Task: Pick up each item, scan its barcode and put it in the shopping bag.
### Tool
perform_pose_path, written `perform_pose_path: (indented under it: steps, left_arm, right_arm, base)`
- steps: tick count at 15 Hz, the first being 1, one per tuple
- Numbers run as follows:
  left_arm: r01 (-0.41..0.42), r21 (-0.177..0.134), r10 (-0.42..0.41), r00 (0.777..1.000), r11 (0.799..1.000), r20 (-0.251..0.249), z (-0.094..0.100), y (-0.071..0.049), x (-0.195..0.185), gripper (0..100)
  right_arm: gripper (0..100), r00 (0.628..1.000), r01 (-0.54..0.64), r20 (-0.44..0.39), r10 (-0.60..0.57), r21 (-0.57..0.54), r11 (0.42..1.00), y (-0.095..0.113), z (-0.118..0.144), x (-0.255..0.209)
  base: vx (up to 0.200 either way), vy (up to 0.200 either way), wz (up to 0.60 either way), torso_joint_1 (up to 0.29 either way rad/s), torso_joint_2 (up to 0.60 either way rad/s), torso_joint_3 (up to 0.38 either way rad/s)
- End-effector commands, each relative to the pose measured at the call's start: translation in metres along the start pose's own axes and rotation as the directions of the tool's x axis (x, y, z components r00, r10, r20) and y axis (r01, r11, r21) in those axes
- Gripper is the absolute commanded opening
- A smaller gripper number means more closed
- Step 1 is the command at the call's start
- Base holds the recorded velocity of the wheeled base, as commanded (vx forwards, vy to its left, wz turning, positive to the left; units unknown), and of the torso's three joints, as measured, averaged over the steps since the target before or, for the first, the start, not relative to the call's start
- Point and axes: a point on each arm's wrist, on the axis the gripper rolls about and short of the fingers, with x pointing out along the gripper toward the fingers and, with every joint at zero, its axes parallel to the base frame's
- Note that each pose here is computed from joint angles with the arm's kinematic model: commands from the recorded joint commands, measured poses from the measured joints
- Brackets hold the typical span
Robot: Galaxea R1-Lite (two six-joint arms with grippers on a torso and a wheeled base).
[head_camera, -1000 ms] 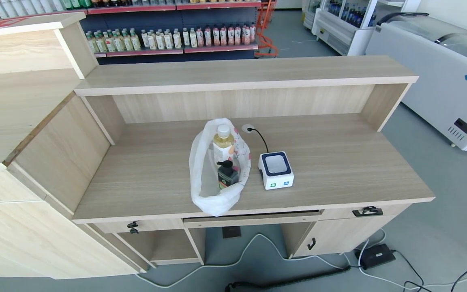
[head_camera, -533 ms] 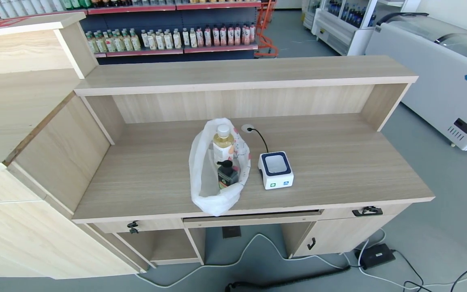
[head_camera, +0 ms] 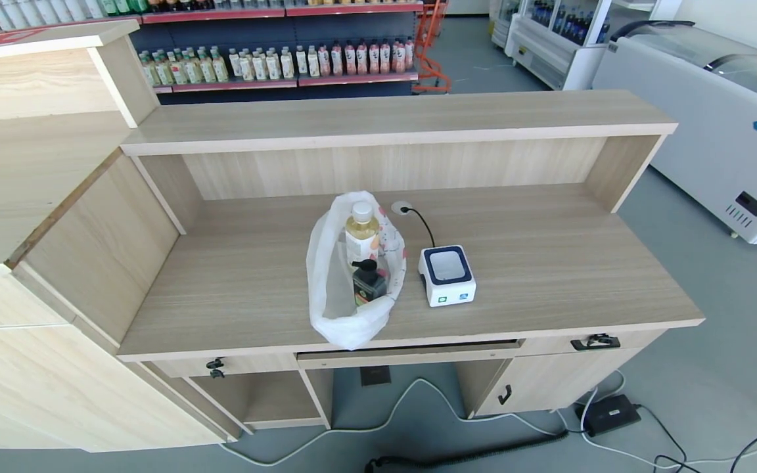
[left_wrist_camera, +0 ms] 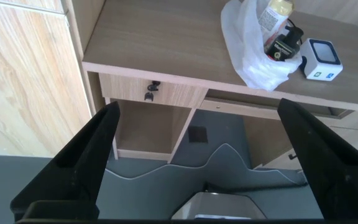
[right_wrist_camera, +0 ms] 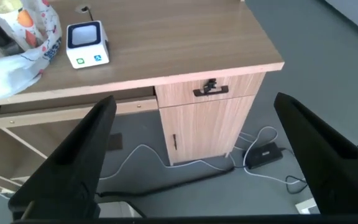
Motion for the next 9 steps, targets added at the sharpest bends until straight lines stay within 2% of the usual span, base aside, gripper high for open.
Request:
perform_pose_path:
  steps: [1, 2, 4, 9]
  left_arm:
    - [0.0, 0.0, 0.0, 1.0, 1.0, 0.0, -0.0002, 0.0, 0.0, 100]
    - [0.0, 0.0, 0.0, 1.0, 1.0, 0.001, 0.0002, 0.0, -0.0001, 100]
    - [0.0, 0.0, 0.0, 1.0, 1.0, 0.0, -0.0002, 0.0, 0.0, 100]
    - [0.0, 0.0, 0.0, 1.0, 1.0, 0.0, -0.0002, 0.0, 0.0, 100]
  right_arm:
    - [100, 1.0, -0.001, -0.008, 0.001, 0.021, 1.0, 0.0, -0.0013, -0.0002]
    - [100, 0.999, -0.001, -0.04, 0.003, 0.049, 0.999, 0.0001, -0.0046, -0.0003]
    - [100, 0.999, 0.0, -0.054, 0.003, 0.048, 0.999, 0.0001, -0.006, -0.0004]
    - [100, 0.999, 0.002, -0.054, 0.001, 0.059, 0.998, 0.0001, -0.006, -0.0004]
  base:
    - [0.0, 0.0, 0.0, 0.0, 0.0, 0.0]
    - [0.0, 0.0, 0.0, 0.0, 0.0, 0.0]
    - [0.0, 0.0, 0.0, 0.0, 0.0, 0.0]
    - [0.0, 0.0, 0.0, 0.0, 0.0, 0.0]
